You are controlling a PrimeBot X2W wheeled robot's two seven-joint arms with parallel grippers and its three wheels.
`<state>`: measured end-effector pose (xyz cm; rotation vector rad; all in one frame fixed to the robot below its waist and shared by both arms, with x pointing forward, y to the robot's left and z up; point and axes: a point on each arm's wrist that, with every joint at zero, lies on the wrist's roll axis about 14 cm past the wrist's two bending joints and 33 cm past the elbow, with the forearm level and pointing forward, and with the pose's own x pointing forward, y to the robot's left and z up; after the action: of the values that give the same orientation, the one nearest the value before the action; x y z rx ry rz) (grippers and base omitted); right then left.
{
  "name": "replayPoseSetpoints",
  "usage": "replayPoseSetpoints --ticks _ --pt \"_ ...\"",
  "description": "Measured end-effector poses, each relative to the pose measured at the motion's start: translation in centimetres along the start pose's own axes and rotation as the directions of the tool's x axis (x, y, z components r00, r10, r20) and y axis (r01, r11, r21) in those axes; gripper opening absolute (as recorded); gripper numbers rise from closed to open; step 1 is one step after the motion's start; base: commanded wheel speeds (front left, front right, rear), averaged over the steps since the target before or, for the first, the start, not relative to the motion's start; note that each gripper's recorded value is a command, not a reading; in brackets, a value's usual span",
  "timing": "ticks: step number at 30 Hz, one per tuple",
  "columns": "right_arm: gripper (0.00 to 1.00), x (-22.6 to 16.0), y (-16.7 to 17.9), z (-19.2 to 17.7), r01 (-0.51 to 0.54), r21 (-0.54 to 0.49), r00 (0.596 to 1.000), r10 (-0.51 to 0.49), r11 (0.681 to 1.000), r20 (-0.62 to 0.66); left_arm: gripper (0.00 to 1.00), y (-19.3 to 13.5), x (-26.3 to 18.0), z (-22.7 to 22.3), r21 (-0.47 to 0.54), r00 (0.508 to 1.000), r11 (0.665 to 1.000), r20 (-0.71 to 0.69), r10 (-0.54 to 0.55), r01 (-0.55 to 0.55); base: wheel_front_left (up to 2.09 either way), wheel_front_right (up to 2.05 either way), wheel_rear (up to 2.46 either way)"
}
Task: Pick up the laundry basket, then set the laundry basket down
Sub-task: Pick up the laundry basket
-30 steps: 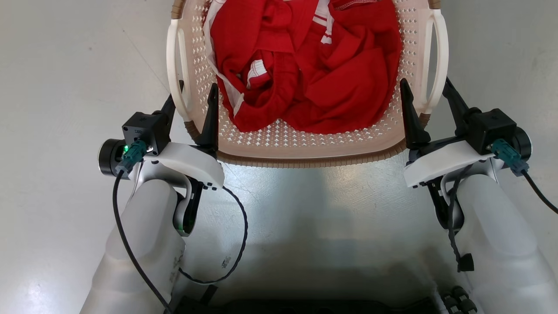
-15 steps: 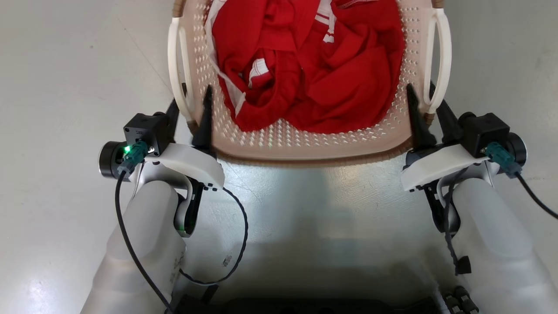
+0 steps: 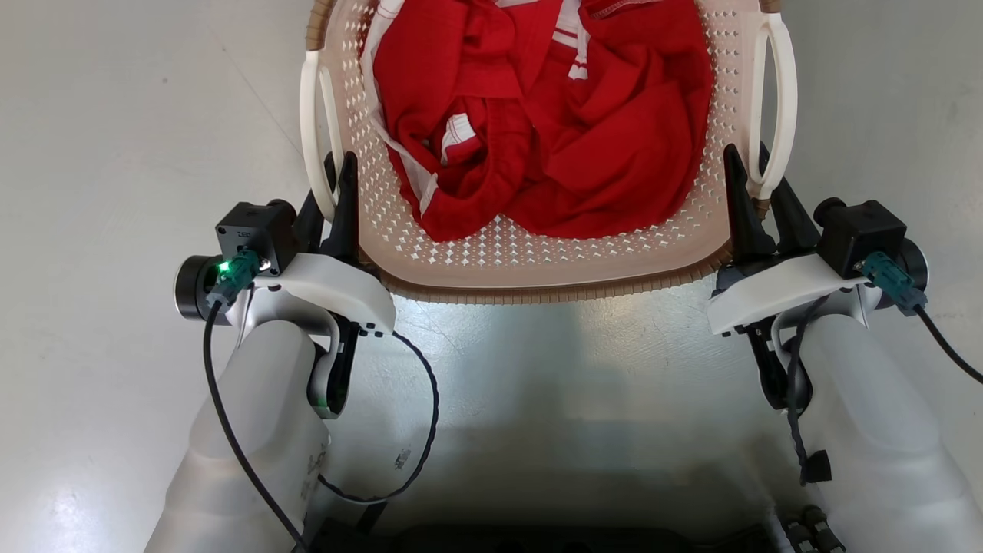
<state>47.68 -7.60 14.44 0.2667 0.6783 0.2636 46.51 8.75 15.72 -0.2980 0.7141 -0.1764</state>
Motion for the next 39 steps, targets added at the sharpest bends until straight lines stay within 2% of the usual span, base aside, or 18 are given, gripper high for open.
replayPoseSetpoints --ticks 14,23,39 --pt "0.00 -1.3 1.3 0.0 -0.022 0.043 0.999 0.023 0.999 -0.037 0.00 -0.6 -0.5 0.0 0.023 1.000 1.000 -0.029 -0.008 0.009 0.00 0.00 0.00" --pt "0.00 -3.0 2.4 0.8 -0.050 0.000 0.997 0.050 0.999 -0.058 0.00 -1.3 -1.6 0.3 0.049 0.999 0.999 -0.052 -0.014 0.017 0.00 0.00 0.00" --pt "0.00 -9.5 5.0 0.0 -0.072 -0.019 0.985 0.068 0.997 -0.160 0.00 -3.1 -7.2 -0.4 0.091 0.992 0.995 -0.128 -0.016 0.028 0.00 0.00 0.00"
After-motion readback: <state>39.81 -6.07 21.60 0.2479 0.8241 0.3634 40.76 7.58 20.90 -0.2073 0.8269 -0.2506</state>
